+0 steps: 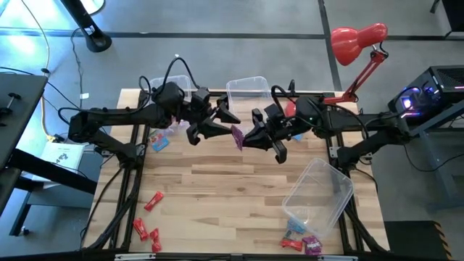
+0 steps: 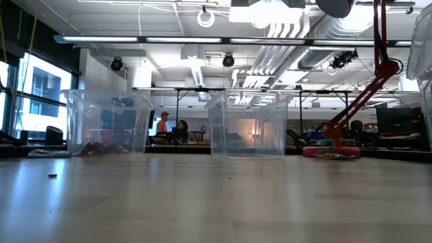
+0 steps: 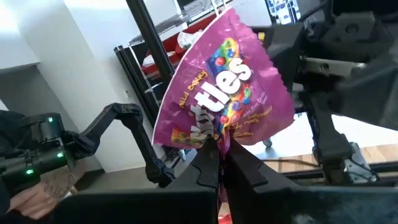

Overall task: Sort candy
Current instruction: Put the purple candy into the top left transparent bin

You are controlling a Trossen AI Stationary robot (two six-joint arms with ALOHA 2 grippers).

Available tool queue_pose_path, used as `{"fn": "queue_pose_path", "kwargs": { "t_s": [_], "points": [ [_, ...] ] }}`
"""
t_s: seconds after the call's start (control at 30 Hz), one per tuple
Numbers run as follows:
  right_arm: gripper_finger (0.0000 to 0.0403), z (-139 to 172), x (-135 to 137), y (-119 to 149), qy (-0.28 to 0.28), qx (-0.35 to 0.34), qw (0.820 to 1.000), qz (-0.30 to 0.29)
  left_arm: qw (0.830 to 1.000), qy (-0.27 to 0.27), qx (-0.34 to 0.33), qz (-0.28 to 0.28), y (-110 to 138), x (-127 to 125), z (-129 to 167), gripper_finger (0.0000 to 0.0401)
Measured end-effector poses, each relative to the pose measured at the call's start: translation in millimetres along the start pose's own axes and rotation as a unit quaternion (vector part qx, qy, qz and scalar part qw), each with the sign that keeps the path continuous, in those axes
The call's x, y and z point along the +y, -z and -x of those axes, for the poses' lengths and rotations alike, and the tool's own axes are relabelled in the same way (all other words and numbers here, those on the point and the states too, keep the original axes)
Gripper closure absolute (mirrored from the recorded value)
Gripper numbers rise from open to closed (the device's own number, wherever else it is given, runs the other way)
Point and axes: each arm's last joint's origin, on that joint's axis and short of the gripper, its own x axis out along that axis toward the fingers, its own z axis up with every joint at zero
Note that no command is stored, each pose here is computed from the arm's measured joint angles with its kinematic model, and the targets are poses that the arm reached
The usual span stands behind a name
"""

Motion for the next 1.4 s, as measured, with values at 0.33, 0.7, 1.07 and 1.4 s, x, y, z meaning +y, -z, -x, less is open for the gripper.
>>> {"fn": "queue_pose_path", "kwargs": {
  "t_s": [0.33, 0.7, 1.07, 1.4],
  "points": [
    [0.0402, -8.8, -10.3, 5.5, 0.009, 0.0, 1.0, 0.003, 0.999, 0.039, 0.028, 0.001, 3.3, -2.1, -0.4, 0.0209],
    [0.0282, -8.9, -12.8, 4.5, 0.036, -0.016, 0.996, -0.075, 0.995, 0.063, 0.066, -0.03, 5.1, 5.1, 5.3, 0.0379],
    [0.0209, 36.0, 7.0, -22.1, 0.057, -0.029, 0.998, -0.024, 0.991, -0.052, 0.119, -0.029, -25.5, 6.4, 65.7, 0.0393],
    [0.0208, 59.0, 8.3, -22.3, 0.188, -0.018, 0.982, 0.008, 0.681, -0.631, 0.37, 0.015, 14.7, -4.8, 158.2, 0.0394]
  ]
}}
